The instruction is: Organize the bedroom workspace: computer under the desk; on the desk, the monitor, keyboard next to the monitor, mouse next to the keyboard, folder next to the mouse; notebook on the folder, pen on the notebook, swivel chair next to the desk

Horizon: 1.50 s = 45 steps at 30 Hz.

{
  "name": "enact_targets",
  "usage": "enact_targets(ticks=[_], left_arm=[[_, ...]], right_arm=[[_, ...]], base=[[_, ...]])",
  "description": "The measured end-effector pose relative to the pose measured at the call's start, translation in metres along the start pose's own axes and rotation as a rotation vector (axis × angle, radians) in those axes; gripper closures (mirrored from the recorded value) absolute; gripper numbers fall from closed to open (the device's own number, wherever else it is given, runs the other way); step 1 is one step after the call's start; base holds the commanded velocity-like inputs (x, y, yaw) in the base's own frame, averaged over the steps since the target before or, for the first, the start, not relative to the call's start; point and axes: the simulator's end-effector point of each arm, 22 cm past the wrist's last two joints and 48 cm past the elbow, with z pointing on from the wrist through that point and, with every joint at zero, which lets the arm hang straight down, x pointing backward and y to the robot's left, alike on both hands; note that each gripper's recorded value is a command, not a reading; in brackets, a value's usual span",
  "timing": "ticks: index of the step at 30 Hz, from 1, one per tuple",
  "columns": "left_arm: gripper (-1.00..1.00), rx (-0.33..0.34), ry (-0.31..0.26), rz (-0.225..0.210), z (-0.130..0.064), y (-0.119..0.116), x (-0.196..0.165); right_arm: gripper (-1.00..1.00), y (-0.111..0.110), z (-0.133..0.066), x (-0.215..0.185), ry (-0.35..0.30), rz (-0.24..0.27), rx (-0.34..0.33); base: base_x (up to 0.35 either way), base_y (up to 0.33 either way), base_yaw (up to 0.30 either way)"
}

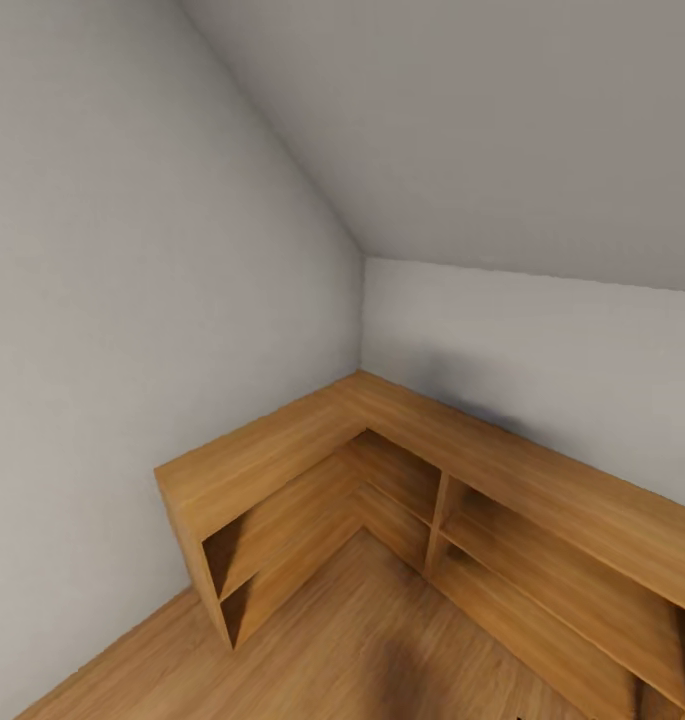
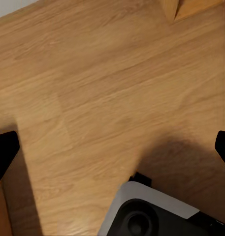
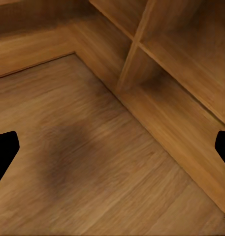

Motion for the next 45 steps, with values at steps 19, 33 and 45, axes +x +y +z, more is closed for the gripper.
enact_targets(ticks=[19,33,45], left_arm=[[-1.00,0.002,0.001,0.000,-0.0004,-0.0017,0.0005],[-1.00,0.005,0.002,0.000,-0.0008,-0.0037,0.0012],[-1.00,0.008,0.002,0.001,-0.0012,-0.0047,0.0014]], right_arm=[[-1.00,-0.0001,0.0001,0.0001,0.000,0.001,0.001],[-1.00,-0.0001,0.0003,0.0001,0.000,0.001,0.001],[-1.00,-0.0001,0.0000,0.0000,0.000,0.001,0.001]], base=[[0.073,0.065,-0.292],[0.138,0.128,-0.292],[0.160,0.002,-0.292]])
